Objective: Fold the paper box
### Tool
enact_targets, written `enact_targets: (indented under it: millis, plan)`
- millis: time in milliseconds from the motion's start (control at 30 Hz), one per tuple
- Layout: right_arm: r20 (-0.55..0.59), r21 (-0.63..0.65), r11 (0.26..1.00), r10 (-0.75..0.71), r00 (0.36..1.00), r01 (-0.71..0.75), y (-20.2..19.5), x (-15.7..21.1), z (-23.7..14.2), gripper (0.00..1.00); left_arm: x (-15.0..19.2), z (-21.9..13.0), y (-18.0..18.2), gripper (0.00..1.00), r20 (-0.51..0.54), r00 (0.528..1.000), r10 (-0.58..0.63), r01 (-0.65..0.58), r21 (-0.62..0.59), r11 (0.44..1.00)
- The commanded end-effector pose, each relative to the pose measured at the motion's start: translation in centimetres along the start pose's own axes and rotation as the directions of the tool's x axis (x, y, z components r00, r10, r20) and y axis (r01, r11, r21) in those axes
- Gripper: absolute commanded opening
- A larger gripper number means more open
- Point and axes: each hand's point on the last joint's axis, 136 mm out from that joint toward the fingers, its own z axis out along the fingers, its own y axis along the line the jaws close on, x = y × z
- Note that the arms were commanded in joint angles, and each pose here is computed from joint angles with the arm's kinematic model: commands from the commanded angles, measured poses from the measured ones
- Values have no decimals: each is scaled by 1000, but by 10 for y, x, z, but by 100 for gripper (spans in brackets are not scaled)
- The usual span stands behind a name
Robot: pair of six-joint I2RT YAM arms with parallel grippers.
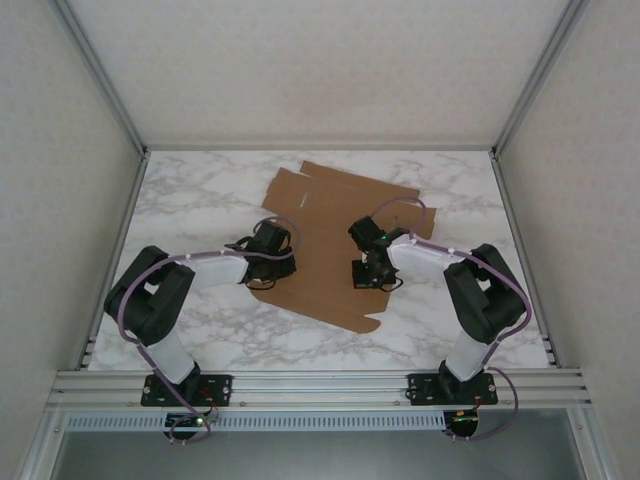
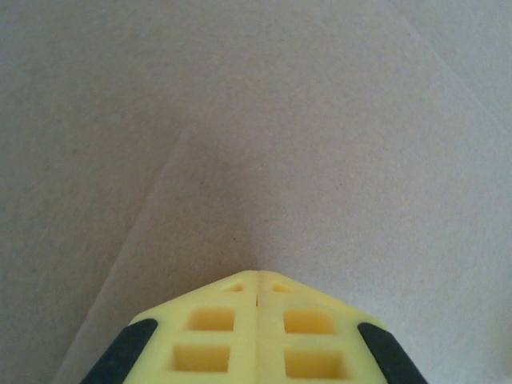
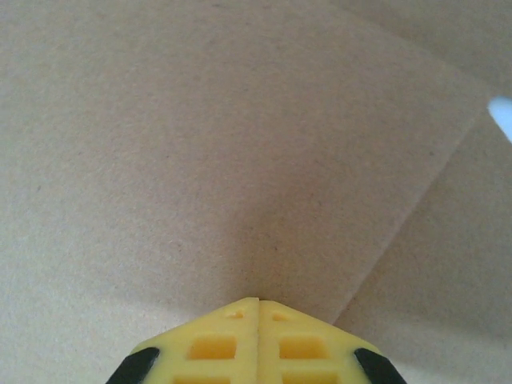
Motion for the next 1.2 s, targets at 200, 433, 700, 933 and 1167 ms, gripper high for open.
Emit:
enact_targets:
  millis: [200, 433, 700, 933, 1167]
  plan:
    - [-156, -344, 939, -63, 986, 5, 115, 39, 29, 14, -16, 4, 86, 0, -10, 990, -143, 137, -207, 969]
    - [64, -452, 891, -1, 998, 30, 147, -15, -17, 39, -76, -51, 49, 4, 136, 990, -38, 57, -133, 989]
    - [517, -384, 862, -95, 850, 330, 120, -62, -117, 64, -81, -108, 6, 30, 305, 952, 4, -30, 80, 996]
    - [529, -214, 961, -38, 848, 177, 58, -107, -157, 65, -27, -69, -23, 37, 173, 985, 30, -63, 191, 980]
    - [565, -256, 958, 39, 824, 130, -8, -154, -180, 83, 8, -24, -25, 37, 58, 998, 38, -48, 200, 979]
